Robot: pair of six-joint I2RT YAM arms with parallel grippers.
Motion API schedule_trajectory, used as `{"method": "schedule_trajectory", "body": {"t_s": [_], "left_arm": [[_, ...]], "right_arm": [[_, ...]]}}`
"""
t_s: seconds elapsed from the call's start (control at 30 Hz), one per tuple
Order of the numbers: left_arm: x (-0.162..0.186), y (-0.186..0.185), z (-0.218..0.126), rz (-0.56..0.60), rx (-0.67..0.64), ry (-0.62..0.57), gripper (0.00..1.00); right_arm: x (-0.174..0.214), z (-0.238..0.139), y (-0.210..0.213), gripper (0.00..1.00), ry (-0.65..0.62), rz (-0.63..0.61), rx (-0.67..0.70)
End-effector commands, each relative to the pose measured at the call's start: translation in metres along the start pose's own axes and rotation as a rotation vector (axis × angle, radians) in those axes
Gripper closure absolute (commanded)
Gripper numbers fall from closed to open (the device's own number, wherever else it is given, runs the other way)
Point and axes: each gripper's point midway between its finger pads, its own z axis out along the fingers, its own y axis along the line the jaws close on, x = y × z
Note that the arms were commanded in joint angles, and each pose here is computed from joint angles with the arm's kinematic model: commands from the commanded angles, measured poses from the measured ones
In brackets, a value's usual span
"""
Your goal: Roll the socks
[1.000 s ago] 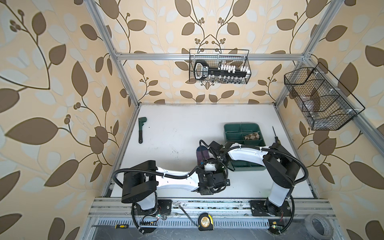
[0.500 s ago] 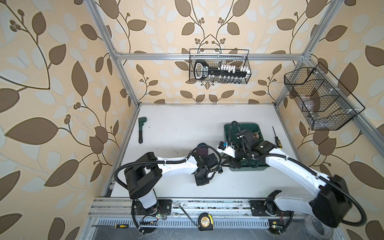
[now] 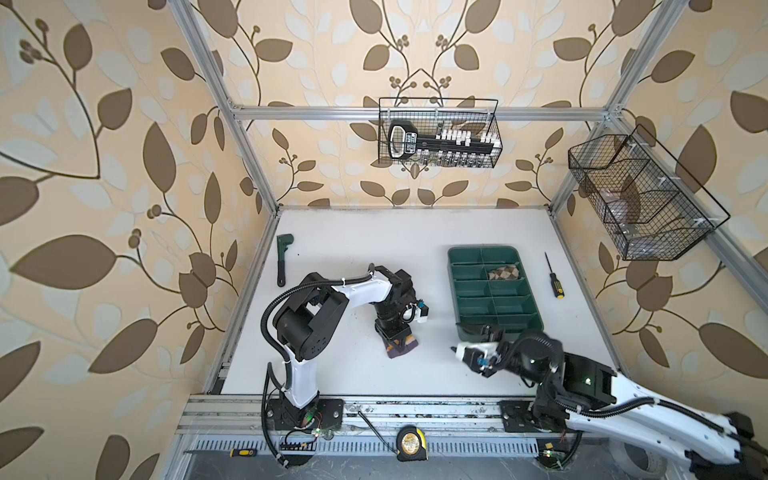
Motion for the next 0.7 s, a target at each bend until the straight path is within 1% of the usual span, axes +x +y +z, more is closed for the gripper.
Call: {"method": "schedule_trajectory", "body": {"t_s": [0.0, 0.07, 0.1, 0.13, 0.17, 0.33, 0.53, 0.6, 0.67], "left_arm": [[0.006, -0.007, 0.002, -0.025, 0.061, 0.044, 1.0], [0.006, -0.004, 0.003, -0.038, 0.058, 0.046, 1.0], [0.006, -0.004, 0.003, -0.038, 0.058, 0.046, 1.0], [0.005, -0.003, 0.002, -0.038, 0.056, 0.044, 1.0], [0.005, -0.003, 0.002, -0.041, 0.056, 0.043, 1.0], [0.005, -0.002, 0.002, -0.046, 0.05, 0.041, 1.0], [0.005, -0.001, 0.002, -0.047, 0.049, 0.043, 1.0], [0.006, -0.001, 0.002, -0.048, 0.051, 0.044, 1.0], [0.006, -0.002, 0.002, -0.042, 0.049, 0.041, 1.0]], "right_arm": [[0.014, 0.027, 0.007, 0.36, 0.164, -0.237, 0.092], [0.015, 0.052, 0.022, 0.32, 0.216, -0.273, 0.035], [0.016, 0.063, 0.027, 0.32, 0.233, -0.284, 0.023], [0.017, 0.075, 0.035, 0.32, 0.242, -0.293, 0.004], [0.018, 0.086, 0.041, 0.31, 0.239, -0.332, -0.014], [0.022, 0.127, 0.051, 0.31, 0.228, -0.321, -0.06], [0.033, 0.157, 0.06, 0.33, 0.233, -0.327, -0.12], [0.039, 0.164, 0.062, 0.35, 0.249, -0.323, -0.136], [0.046, 0.169, 0.067, 0.39, 0.261, -0.319, -0.162]]}}
